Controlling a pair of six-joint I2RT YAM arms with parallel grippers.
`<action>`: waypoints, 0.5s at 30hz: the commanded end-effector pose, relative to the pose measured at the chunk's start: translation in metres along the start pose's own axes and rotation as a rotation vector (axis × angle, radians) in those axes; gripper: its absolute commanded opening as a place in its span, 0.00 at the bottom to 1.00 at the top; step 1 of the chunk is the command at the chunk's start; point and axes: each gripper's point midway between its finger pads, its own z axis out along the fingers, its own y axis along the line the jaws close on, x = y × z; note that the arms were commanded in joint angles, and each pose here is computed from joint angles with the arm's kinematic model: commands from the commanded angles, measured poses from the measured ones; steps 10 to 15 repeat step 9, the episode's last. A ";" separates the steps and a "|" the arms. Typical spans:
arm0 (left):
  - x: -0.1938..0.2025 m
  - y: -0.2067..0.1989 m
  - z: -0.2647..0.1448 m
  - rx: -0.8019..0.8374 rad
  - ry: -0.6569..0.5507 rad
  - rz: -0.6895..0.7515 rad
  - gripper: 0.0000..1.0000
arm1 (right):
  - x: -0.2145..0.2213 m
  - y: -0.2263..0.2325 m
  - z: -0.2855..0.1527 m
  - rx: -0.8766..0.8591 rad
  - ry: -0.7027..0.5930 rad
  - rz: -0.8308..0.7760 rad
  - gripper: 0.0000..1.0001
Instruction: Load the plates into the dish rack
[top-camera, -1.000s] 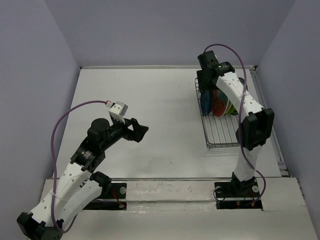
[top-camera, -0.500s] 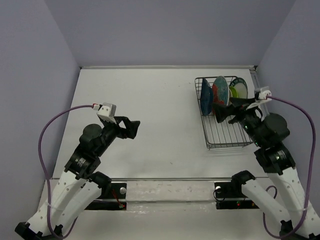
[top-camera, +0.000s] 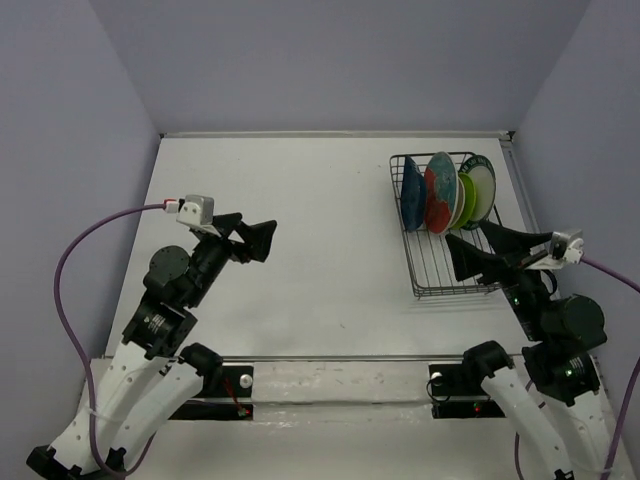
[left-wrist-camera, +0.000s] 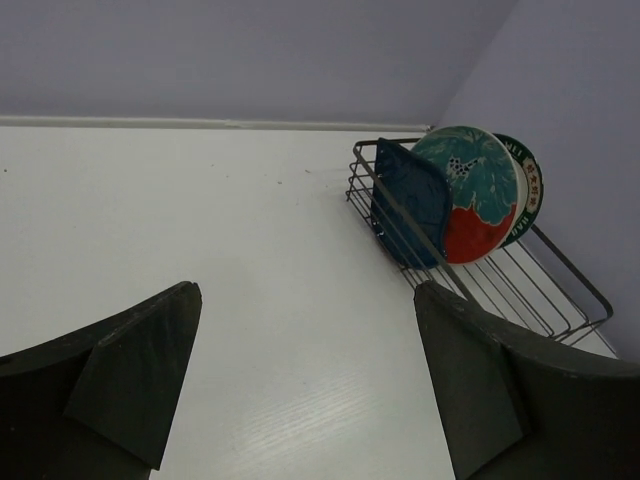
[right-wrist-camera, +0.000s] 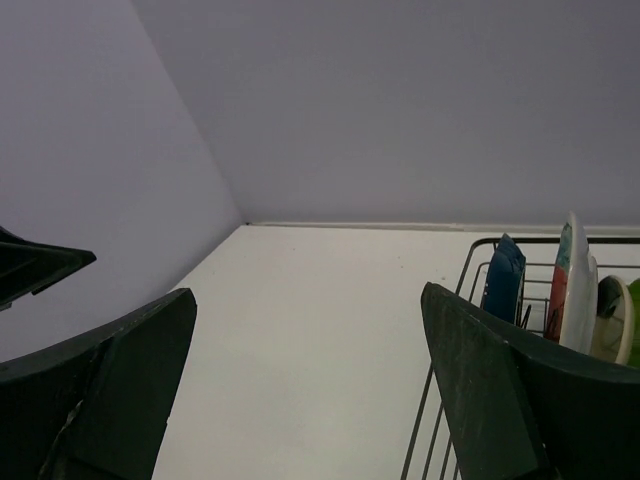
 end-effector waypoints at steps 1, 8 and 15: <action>-0.056 -0.016 -0.005 0.041 -0.179 -0.010 0.99 | -0.034 0.014 -0.021 -0.034 -0.080 -0.037 1.00; -0.053 -0.020 -0.011 0.072 -0.189 -0.022 0.99 | -0.037 0.010 -0.030 -0.001 -0.079 -0.046 1.00; -0.052 -0.019 -0.011 0.072 -0.188 -0.021 0.99 | -0.035 0.009 -0.029 0.004 -0.071 -0.044 1.00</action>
